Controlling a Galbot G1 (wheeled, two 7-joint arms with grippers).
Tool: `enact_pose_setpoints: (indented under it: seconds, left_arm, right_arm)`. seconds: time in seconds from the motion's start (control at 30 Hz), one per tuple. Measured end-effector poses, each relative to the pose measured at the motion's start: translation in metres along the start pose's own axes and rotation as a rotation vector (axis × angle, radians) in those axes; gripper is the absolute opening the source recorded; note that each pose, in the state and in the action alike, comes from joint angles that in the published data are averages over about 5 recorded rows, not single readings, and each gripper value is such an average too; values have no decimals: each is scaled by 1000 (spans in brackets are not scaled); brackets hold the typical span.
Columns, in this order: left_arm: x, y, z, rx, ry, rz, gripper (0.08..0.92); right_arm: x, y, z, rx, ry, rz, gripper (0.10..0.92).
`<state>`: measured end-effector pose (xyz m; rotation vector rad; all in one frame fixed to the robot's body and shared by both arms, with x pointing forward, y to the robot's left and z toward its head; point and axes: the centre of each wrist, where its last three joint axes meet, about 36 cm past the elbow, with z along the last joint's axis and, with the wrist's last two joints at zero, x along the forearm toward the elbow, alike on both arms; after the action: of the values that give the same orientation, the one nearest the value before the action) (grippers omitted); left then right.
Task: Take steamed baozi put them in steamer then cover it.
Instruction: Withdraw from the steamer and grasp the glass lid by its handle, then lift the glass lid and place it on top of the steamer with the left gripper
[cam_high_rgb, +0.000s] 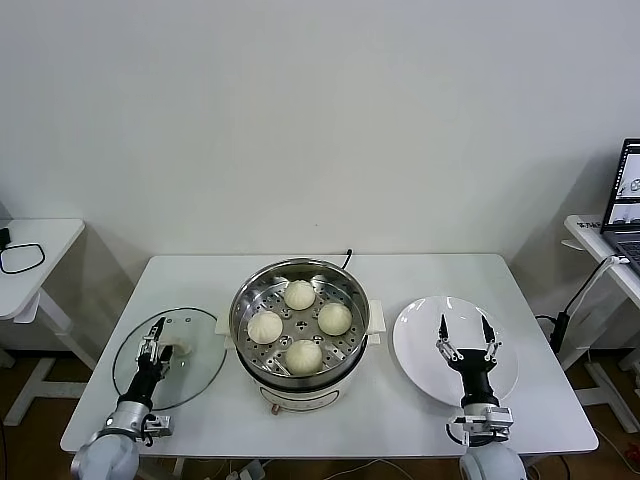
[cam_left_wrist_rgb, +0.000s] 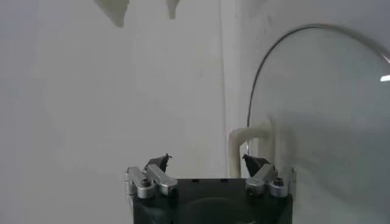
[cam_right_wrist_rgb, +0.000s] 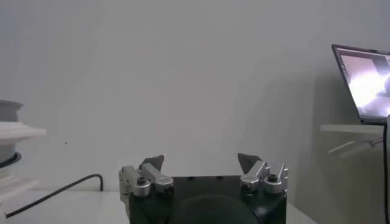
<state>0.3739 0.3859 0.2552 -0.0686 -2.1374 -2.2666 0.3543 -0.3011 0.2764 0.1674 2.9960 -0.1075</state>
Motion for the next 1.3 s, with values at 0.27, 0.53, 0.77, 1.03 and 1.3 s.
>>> enact_pose_setpoints:
  seconds: [0.27,0.53,0.77,1.03,1.3]
  left_arm:
    - [-11,-2,0,-9,-1,6,779]
    - [-16,-5,1,-6,1,29,558]
    - [-17,-7,0,8,4,41,351]
    - [-14,-5,3,26,11,36,194]
    - [-11,20,15,31,40,-20,193]
  right_arm:
    - [2,-2,-1,5,-4,6,823]
    - [0,-3,-3,9,-11,8,823]
    - [1,-4,-2,12,-13,11,823]
    - [2,-3,-2,12,-17,11,823]
    - [4,-1,-1,12,-19,6,823]
